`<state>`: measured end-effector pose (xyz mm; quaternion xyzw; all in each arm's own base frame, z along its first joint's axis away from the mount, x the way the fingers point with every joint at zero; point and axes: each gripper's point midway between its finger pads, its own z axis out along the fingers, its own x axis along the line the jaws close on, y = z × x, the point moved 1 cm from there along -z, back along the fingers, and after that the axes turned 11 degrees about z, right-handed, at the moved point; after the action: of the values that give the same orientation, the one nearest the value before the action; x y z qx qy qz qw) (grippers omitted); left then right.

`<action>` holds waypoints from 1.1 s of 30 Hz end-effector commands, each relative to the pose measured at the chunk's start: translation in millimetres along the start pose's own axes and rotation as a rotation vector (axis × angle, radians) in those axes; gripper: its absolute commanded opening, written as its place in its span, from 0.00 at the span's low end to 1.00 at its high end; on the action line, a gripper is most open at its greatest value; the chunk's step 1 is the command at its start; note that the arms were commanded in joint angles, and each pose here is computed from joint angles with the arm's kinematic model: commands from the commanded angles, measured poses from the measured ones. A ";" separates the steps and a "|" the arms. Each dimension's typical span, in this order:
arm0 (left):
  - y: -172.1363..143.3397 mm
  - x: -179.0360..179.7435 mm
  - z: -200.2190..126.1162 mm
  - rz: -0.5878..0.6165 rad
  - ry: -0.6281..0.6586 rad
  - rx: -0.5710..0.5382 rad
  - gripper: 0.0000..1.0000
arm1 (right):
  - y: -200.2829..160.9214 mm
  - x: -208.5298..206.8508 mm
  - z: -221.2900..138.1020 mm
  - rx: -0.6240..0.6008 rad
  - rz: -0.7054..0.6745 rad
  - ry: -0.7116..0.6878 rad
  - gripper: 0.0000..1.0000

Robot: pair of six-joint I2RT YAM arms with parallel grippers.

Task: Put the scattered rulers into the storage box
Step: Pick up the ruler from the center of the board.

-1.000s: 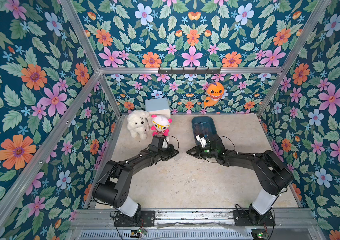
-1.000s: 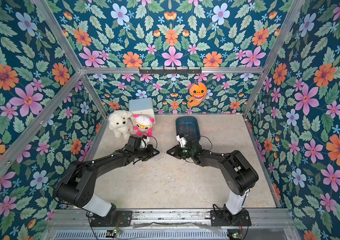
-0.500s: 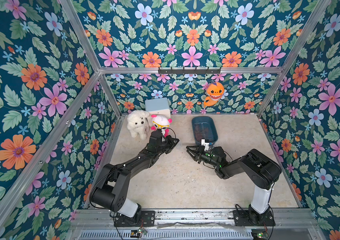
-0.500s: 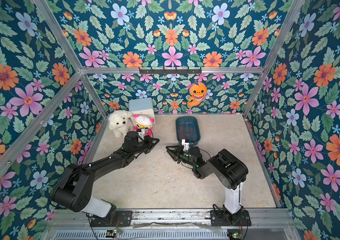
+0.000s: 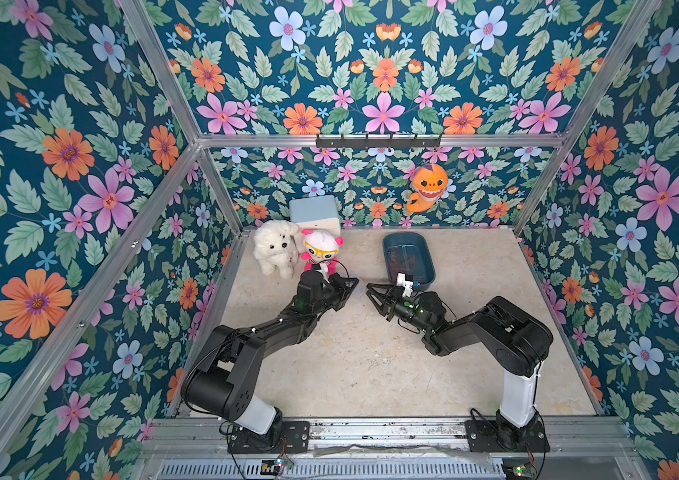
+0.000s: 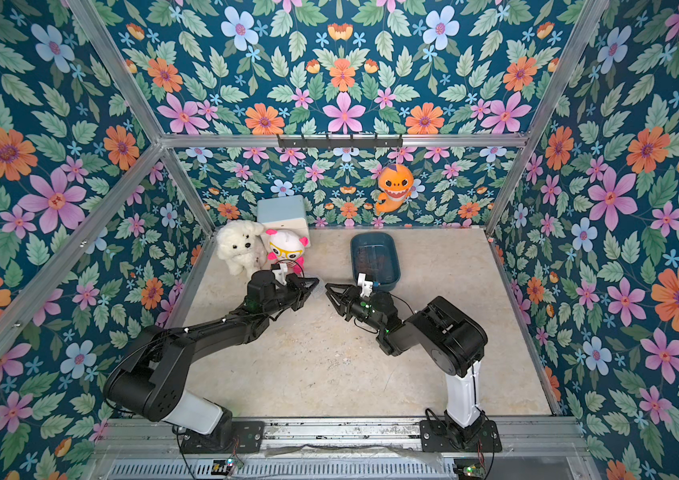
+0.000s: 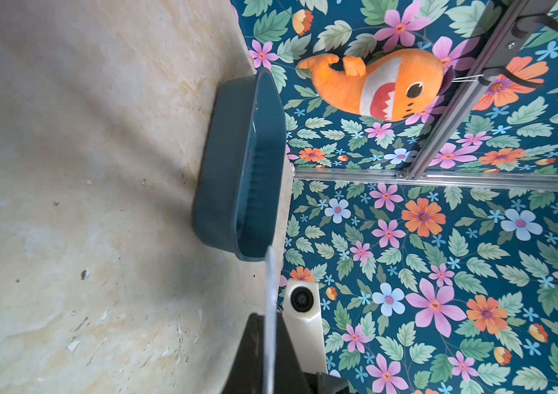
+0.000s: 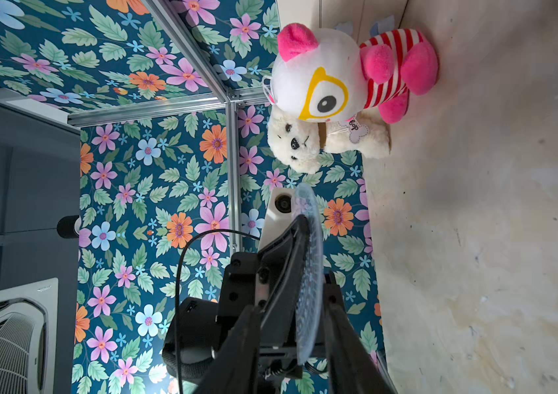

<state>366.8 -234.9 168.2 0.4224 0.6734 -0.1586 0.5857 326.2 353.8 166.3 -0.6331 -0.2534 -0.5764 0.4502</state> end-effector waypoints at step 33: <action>8.9 -12.0 -0.7 0.233 0.094 0.025 0.58 | 39.1 11.4 -6.5 -0.049 -0.101 -0.048 0.00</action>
<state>371.0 -243.8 191.6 0.4577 0.6452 -0.1426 0.5949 349.3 341.3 171.6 -0.6371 -0.2550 -0.5830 0.4350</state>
